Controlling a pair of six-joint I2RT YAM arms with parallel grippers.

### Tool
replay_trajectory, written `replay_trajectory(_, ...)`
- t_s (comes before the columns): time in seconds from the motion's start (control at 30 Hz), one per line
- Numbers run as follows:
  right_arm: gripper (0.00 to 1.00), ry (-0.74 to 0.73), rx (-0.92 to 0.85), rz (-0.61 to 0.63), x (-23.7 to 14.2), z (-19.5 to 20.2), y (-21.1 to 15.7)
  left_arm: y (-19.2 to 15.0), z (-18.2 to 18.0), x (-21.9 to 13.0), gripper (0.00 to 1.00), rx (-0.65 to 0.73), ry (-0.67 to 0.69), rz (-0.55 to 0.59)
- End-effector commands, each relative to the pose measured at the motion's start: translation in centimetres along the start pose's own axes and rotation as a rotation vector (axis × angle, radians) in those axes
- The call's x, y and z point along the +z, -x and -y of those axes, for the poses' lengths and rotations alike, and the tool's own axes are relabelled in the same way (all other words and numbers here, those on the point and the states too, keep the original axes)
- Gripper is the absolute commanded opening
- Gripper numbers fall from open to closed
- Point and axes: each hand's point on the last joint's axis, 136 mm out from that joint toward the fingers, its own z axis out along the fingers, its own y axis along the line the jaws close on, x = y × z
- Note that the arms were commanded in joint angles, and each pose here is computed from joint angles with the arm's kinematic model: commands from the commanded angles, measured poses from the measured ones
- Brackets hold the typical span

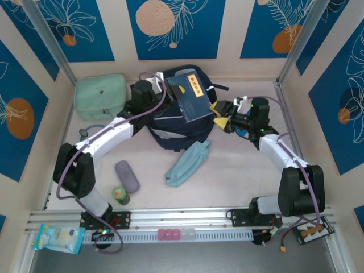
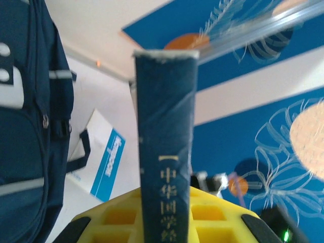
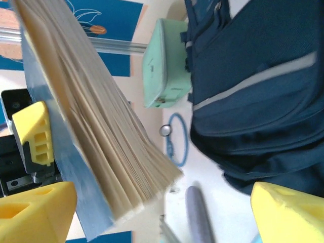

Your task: Pack books, pencil case, and school supplies into a backpack

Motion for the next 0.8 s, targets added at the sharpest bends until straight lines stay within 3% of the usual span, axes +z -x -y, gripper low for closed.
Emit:
replay_trajectory(0.0,0.91,0.18,0.016,0.069,1.2,-5.0,0.5,4.4,3.5,-2.0,0.0,-0.051,-0.108,0.211)
replay_trajectory(0.23,0.92,0.292,0.039,0.056,4.7,-8.2,-0.1,4.8,3.2,-2.1,0.0,-0.112,-0.122,0.256)
replay_trajectory(0.33,0.87,0.31,0.068,0.051,5.9,-8.4,-0.1,4.8,3.4,-2.2,0.0,-0.128,-0.137,0.263)
replay_trajectory(0.6,0.43,0.381,0.085,0.111,7.1,-8.4,-0.2,4.2,2.2,-2.3,0.0,-0.161,-0.101,0.269)
replay_trajectory(0.73,0.08,0.363,0.079,0.176,6.3,-7.6,0.4,3.9,1.2,-2.5,0.0,-0.16,-0.045,0.268)
replay_trajectory(0.77,0.01,0.345,0.074,0.205,5.9,-7.2,0.6,3.8,0.4,-2.7,0.08,-0.148,0.004,0.262)
